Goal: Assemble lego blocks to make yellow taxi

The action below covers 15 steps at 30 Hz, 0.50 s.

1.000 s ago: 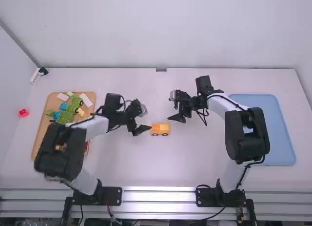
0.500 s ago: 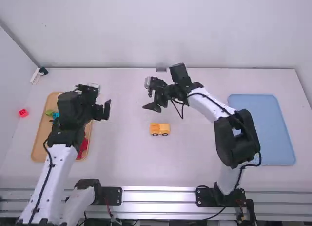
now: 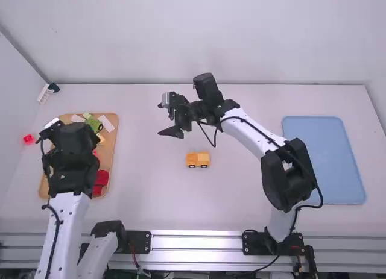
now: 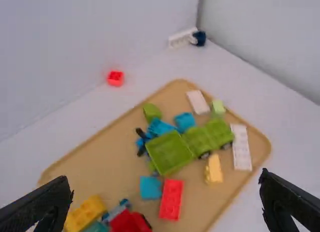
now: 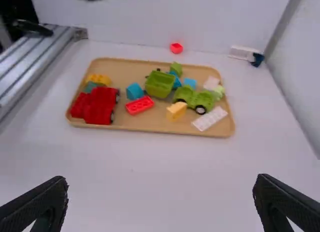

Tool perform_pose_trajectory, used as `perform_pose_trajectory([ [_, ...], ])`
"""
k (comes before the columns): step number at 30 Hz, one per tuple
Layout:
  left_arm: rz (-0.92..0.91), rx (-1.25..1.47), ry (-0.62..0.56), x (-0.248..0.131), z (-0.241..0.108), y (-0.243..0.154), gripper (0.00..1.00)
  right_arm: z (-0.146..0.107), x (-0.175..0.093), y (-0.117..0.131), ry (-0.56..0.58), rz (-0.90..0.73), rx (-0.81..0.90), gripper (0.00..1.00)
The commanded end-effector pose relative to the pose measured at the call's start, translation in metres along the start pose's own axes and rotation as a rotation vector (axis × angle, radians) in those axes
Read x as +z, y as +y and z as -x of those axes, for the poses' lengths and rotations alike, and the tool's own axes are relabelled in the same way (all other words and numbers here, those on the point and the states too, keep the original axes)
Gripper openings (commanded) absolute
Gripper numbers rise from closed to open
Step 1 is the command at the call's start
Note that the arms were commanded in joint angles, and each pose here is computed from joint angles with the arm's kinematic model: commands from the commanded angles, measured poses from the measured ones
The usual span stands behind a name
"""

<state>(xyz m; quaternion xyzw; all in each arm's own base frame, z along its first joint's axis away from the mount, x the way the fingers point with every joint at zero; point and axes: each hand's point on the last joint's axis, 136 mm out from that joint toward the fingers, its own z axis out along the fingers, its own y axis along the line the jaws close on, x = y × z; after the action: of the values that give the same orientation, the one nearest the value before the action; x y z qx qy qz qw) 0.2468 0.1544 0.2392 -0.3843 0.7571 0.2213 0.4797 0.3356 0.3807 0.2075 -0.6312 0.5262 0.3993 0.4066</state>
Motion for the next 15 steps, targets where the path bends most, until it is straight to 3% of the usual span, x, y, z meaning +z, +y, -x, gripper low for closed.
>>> perform_pose_trajectory([
  [1,0.027,-0.034,0.012,0.005,0.01,0.022,0.99,0.026,-0.002,0.008,-0.031,0.025,-0.077,0.99],
  [5,0.16,-0.183,0.131,0.021,-0.002,0.064,0.99,0.025,0.0,0.01,-0.027,0.032,-0.068,0.99],
  [11,-0.148,-0.017,0.385,0.045,-0.016,0.011,0.98,0.018,-0.001,-0.003,0.021,-0.037,-0.073,0.99],
  [15,-0.131,0.02,0.498,0.061,-0.02,0.001,0.99,0.017,-0.002,-0.016,0.041,-0.106,-0.018,0.99],
])
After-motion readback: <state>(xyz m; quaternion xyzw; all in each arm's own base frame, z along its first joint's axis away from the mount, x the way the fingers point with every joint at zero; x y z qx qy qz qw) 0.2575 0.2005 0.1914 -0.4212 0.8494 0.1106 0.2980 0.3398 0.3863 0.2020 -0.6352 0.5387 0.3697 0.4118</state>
